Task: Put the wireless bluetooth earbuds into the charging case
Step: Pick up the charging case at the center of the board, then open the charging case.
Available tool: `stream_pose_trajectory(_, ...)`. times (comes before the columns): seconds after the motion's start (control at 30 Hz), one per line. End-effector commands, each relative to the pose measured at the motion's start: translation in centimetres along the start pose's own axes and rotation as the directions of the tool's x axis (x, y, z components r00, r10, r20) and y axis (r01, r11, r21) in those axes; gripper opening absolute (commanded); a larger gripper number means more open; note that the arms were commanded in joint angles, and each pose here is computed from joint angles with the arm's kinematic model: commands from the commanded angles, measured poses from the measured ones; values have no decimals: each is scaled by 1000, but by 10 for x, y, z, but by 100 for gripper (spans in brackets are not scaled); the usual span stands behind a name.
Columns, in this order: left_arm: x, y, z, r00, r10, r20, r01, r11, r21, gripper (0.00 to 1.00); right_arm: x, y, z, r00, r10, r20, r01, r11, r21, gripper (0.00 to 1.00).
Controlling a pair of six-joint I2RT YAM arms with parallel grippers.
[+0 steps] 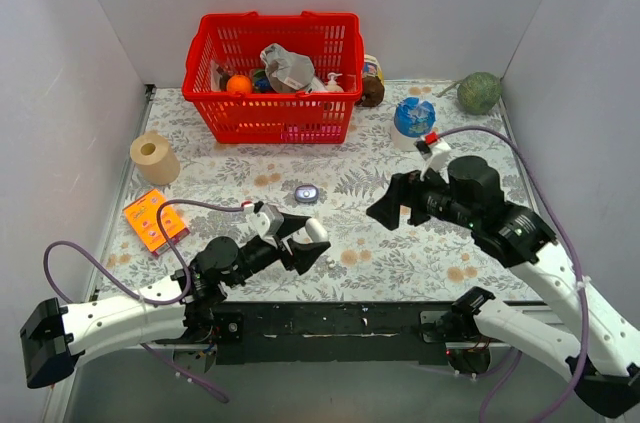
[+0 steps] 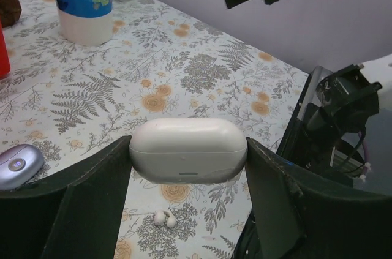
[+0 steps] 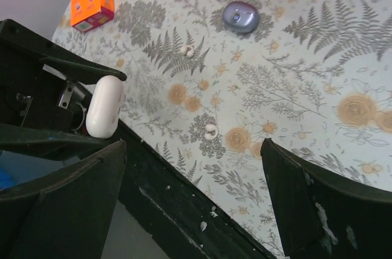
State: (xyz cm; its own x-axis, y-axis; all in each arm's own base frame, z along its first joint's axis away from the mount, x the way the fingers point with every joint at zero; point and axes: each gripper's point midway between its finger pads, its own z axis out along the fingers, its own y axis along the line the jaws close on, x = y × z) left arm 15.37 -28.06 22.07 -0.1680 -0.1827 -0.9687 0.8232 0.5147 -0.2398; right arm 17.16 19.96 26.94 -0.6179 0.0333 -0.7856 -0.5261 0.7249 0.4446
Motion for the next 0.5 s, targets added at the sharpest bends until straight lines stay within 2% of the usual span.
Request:
stream_pose_trajectory(0.0,0,-19,-10,991,126,50,-131,981,142,0,-8,47,8,997,-59,-42,48,975,-217,98)
stream_pose_trajectory(0.17,1,-15,-10,978,203,55,-209,968,137,0,-9,71,28,987,-130,-90,112,977,-181,98)
stream_pose_trajectory(0.23,2,-15,-9,973,227,51,-232,963,140,0,5,78,41,975,-170,-146,148,978,-148,98)
stream_pose_trajectory(0.47,0,-15,-7,965,257,51,-262,955,141,0,12,92,64,965,-186,-184,158,975,-159,98)
